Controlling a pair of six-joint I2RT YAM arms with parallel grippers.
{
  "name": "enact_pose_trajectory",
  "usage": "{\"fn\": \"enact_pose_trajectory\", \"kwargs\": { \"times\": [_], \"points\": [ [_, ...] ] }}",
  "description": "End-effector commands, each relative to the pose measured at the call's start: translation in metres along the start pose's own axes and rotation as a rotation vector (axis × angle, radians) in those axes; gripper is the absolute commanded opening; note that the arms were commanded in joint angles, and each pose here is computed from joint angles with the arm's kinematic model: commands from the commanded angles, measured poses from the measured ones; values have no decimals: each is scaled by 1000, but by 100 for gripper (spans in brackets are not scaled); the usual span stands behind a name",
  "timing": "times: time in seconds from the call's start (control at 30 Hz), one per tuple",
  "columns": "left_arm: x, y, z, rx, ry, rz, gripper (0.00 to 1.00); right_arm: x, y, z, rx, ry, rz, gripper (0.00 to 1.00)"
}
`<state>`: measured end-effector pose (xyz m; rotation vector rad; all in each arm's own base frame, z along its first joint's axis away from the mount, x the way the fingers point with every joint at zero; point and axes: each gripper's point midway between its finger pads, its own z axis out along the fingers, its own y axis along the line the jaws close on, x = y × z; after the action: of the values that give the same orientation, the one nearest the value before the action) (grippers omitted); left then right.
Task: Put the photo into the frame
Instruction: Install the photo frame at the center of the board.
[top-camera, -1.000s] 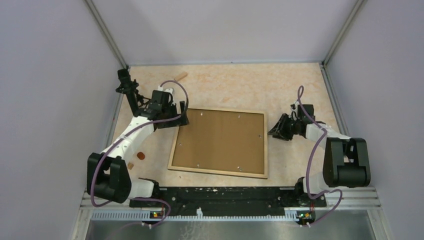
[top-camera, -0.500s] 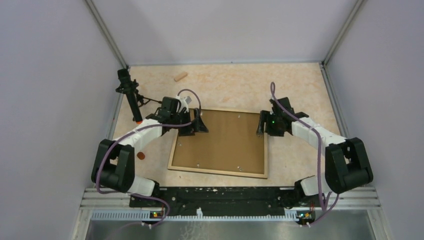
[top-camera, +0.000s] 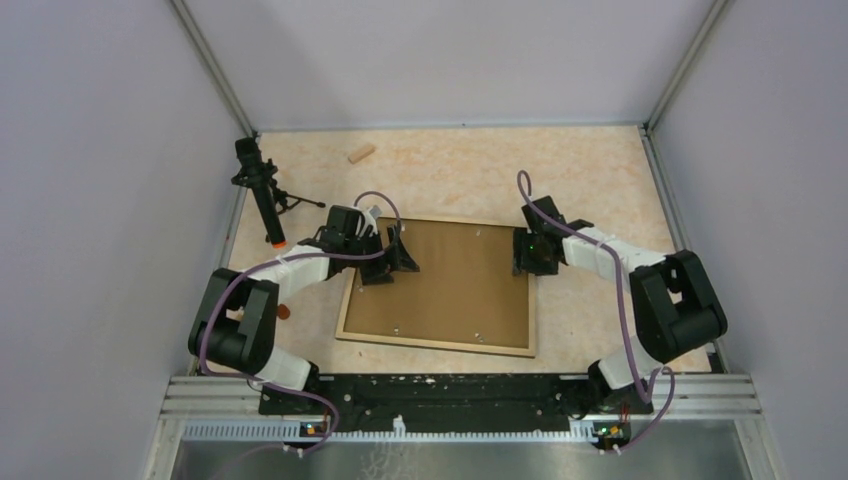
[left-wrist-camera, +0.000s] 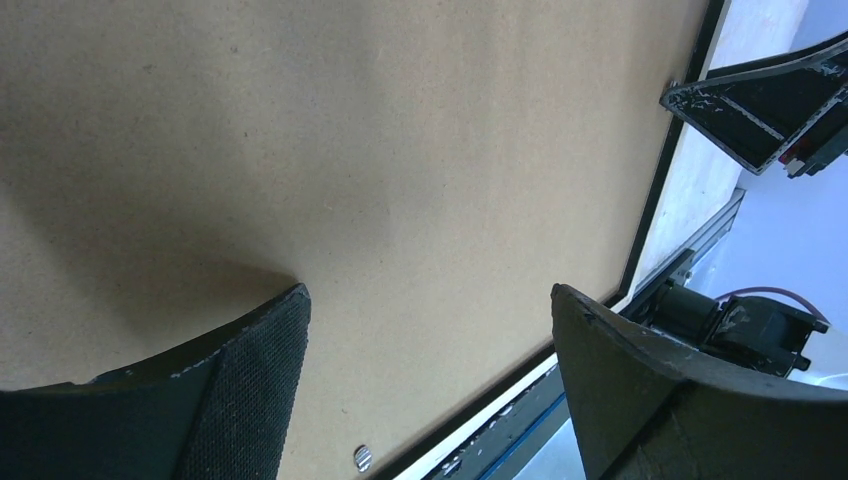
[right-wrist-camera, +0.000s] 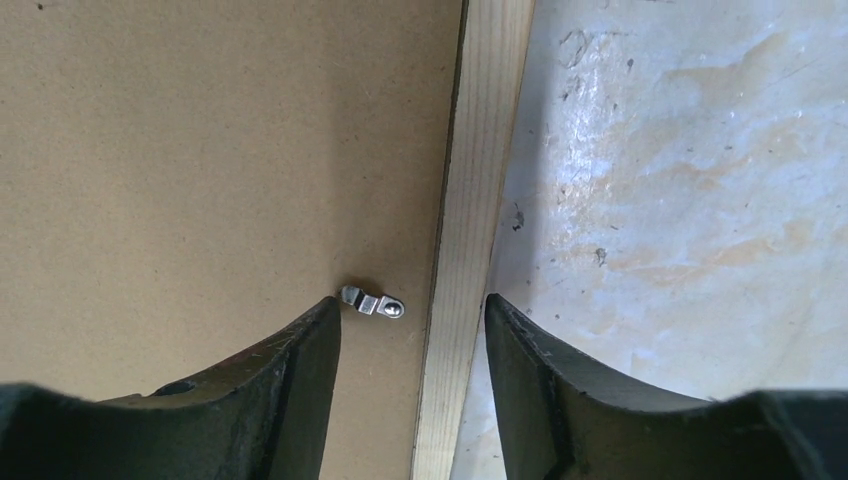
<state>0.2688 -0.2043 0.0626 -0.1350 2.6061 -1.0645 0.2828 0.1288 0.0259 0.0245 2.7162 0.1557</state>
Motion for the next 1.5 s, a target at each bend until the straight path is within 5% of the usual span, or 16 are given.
{"fn": "enact_pose_trajectory", "kwargs": {
  "times": [0.0, 0.27, 0.47, 0.87, 0.97, 1.17, 1.3, 1.47],
  "points": [
    [-8, -6, 2, 36, -35, 17, 93, -19, 1, 6, 35, -62, 9, 52],
    [-4, -4, 0, 34, -37, 29, 93, -2, -20, 19, 145, -45, 87, 34],
    [-1, -2, 1, 36, -37, 16, 93, 2, -29, 17, 192, -88, 228, 1],
    [8, -3, -6, 57, -51, -2, 93, 17, -15, 1, 36, -197, 637, 0],
    [6, -7, -9, 66, -63, 8, 93, 7, -11, -4, -22, -264, 627, 1],
    [-8, -31, -32, 91, -109, 137, 98, -52, -12, -47, -4, -441, 237, 82],
    [-20, -43, -46, 85, -155, 208, 98, -78, 0, -62, -19, -451, -5, 98],
    [-27, -41, -54, 32, -181, 231, 98, -101, 35, -56, -92, -304, -173, 99]
  ]
}}
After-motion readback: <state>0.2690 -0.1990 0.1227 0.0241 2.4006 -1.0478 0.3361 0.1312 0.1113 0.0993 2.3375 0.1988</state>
